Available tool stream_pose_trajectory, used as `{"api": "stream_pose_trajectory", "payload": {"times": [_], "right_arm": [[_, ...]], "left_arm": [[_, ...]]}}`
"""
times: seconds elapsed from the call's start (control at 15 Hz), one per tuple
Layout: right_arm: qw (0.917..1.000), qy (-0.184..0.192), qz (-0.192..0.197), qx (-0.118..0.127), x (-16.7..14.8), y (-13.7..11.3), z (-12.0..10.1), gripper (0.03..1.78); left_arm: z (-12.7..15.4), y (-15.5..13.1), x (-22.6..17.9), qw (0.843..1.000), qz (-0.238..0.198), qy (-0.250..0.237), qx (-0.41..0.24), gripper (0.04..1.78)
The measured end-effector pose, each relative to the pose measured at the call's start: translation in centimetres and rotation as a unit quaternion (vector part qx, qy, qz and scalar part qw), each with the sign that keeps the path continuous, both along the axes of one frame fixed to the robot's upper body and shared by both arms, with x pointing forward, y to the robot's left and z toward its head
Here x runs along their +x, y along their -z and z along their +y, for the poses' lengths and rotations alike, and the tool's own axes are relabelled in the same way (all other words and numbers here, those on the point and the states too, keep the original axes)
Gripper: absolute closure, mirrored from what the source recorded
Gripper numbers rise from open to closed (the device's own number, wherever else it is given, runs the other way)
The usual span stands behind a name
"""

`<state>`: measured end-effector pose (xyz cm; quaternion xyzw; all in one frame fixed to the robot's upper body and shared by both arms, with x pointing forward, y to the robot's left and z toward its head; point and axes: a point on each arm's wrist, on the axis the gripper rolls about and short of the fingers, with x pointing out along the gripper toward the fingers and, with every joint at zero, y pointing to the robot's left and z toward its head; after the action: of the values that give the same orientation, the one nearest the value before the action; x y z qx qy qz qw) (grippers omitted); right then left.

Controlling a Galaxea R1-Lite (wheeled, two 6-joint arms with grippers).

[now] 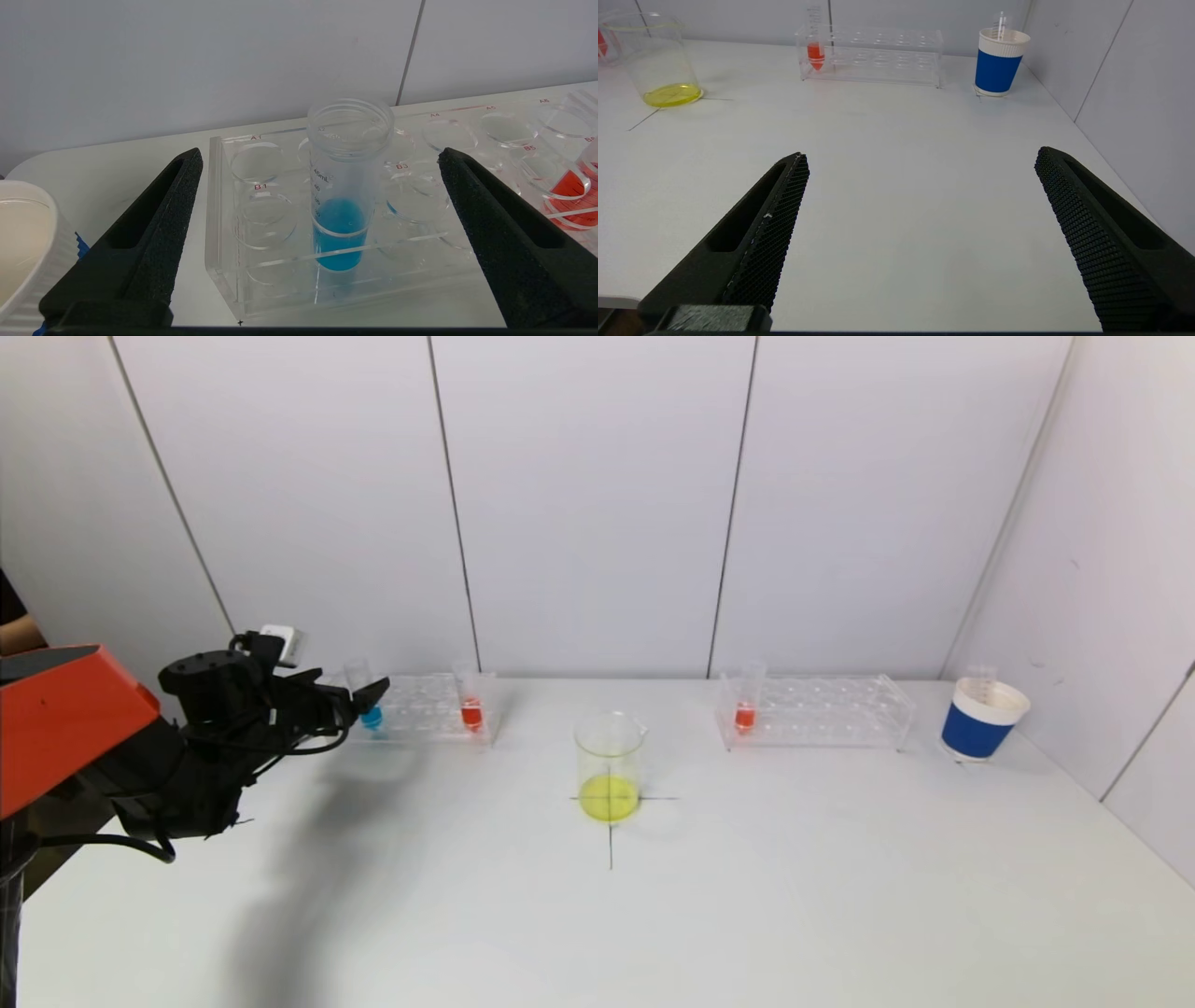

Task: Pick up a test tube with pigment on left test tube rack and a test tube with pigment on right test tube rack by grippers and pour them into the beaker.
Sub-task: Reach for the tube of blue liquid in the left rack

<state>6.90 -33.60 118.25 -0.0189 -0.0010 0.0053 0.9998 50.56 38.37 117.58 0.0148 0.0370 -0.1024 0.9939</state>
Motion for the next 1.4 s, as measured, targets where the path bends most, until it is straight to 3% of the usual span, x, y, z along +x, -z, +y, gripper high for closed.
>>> {"api": "stream_pose_trajectory", "payload": {"times": [1.4], "right_arm": [[1.0,0.0,0.0,0.0,0.0,-0.01,0.0,0.05]], "left_arm": [[-0.32,0.09,0.93,1.0,-0.007,0.005,0.001,0.06]]}}
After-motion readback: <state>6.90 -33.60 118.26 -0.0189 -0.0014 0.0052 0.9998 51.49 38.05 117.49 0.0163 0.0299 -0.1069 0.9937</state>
